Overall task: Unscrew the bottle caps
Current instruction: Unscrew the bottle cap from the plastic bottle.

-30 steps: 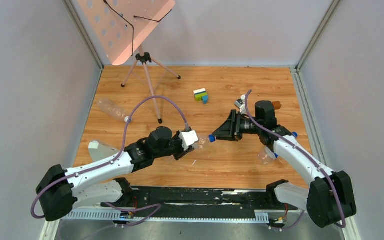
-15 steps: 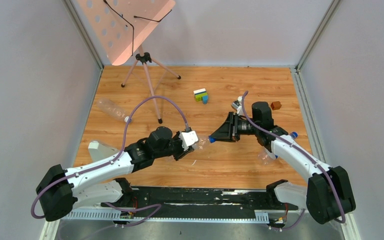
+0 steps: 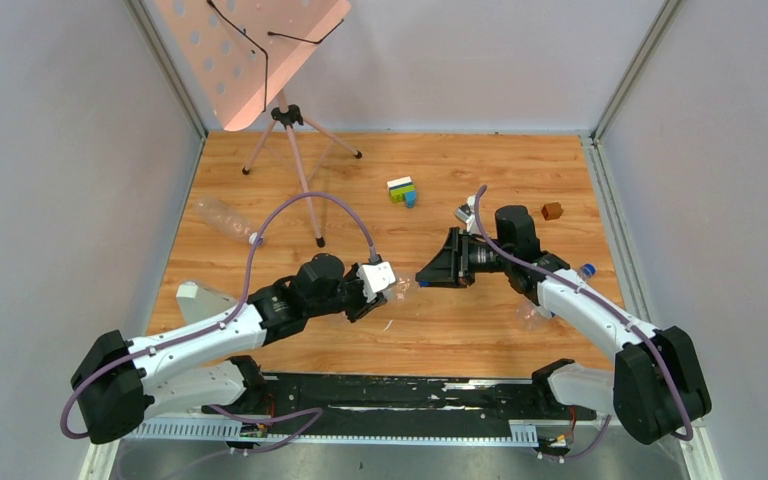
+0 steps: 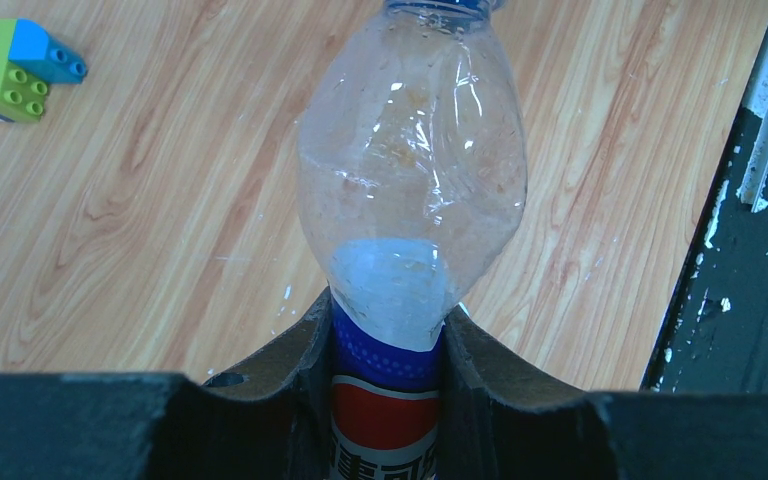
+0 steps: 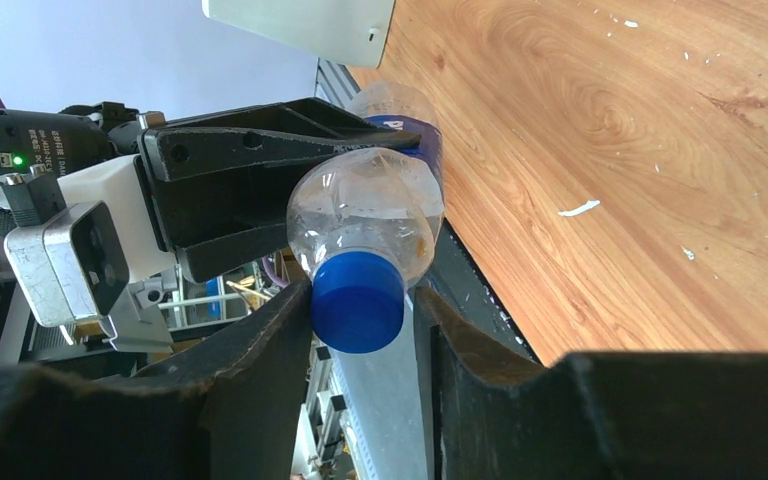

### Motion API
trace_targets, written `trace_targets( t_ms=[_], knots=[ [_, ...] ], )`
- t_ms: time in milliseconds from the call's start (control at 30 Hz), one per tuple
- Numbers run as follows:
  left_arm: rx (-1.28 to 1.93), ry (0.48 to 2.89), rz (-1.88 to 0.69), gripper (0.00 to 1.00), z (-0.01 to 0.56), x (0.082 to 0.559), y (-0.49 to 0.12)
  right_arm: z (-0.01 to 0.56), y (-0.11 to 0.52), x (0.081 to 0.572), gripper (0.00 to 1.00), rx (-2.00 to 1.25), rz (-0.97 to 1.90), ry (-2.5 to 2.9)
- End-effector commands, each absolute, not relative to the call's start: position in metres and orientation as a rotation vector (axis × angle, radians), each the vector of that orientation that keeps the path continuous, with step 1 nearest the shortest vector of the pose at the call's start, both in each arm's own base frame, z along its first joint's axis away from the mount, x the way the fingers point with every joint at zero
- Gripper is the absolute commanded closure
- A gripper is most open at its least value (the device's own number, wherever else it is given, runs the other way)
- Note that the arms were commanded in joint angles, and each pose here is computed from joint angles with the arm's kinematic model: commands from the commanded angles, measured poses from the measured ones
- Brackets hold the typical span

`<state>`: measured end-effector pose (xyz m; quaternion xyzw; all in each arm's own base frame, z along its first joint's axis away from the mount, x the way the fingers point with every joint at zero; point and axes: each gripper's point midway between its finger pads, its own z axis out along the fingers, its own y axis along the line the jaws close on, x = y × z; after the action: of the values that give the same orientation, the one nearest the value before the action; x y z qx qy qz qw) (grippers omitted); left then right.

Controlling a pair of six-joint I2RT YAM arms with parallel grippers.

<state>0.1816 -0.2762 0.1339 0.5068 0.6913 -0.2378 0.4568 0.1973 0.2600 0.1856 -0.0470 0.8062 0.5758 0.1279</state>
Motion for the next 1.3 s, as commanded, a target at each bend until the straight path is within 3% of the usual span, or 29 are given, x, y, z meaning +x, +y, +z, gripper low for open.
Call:
trace_targets(
  t_ms=[0,100,233,367,600,667,767,800,900,933,1000,1100,1167,1267],
  knots=[
    [1.199,1.632,-0.630,0.92,0.157,0.184,-0.285,0.202,0.262,0.201,0.62,-0.192,1.663,2.278],
    [1.198,1.633,-0.627,0.92,0.157,0.184,-0.284,0.202,0.261,0.202,0.64,-0.188,1.651,2.270],
    [1.205,1.631,-0.625,0.92,0.156,0.183,-0.284,0.205,0.260,0.204,0.51,-0.172,1.632,2.262],
    [1.206,1.632,-0.624,0.92,0.156,0.183,-0.284,0.205,0.258,0.209,0.50,-0.104,1.610,2.269],
    [1.222,1.664,-0.609,0.91,0.147,0.182,-0.281,0.205,0.259,0.205,0.73,-0.132,1.628,2.267],
    [1.216,1.666,-0.606,0.90,0.147,0.183,-0.281,0.206,0.259,0.203,0.84,-0.151,1.640,2.257],
    [1.179,1.689,-0.610,0.81,0.147,0.185,-0.281,0.213,0.261,0.198,0.98,-0.230,1.661,2.219],
    [1.161,1.704,-0.606,0.71,0.146,0.187,-0.280,0.214,0.263,0.197,1.00,-0.262,1.659,2.210],
    [1.082,1.726,-0.646,0.49,0.150,0.190,-0.286,0.216,0.266,0.193,1.00,-0.336,1.645,2.188],
    [1.074,1.735,-0.652,0.38,0.149,0.191,-0.287,0.218,0.267,0.192,1.00,-0.351,1.645,2.182],
    [1.063,1.759,-0.664,0.31,0.149,0.190,-0.289,0.218,0.266,0.193,1.00,-0.348,1.634,2.174],
    [1.062,1.787,-0.669,0.30,0.147,0.189,-0.288,0.219,0.265,0.193,1.00,-0.342,1.625,2.169],
    [1.070,1.811,-0.662,0.39,0.142,0.187,-0.286,0.220,0.265,0.192,1.00,-0.345,1.628,2.168],
    [1.074,1.817,-0.651,0.67,0.142,0.186,-0.283,0.219,0.265,0.192,1.00,-0.345,1.621,2.172]
  ],
)
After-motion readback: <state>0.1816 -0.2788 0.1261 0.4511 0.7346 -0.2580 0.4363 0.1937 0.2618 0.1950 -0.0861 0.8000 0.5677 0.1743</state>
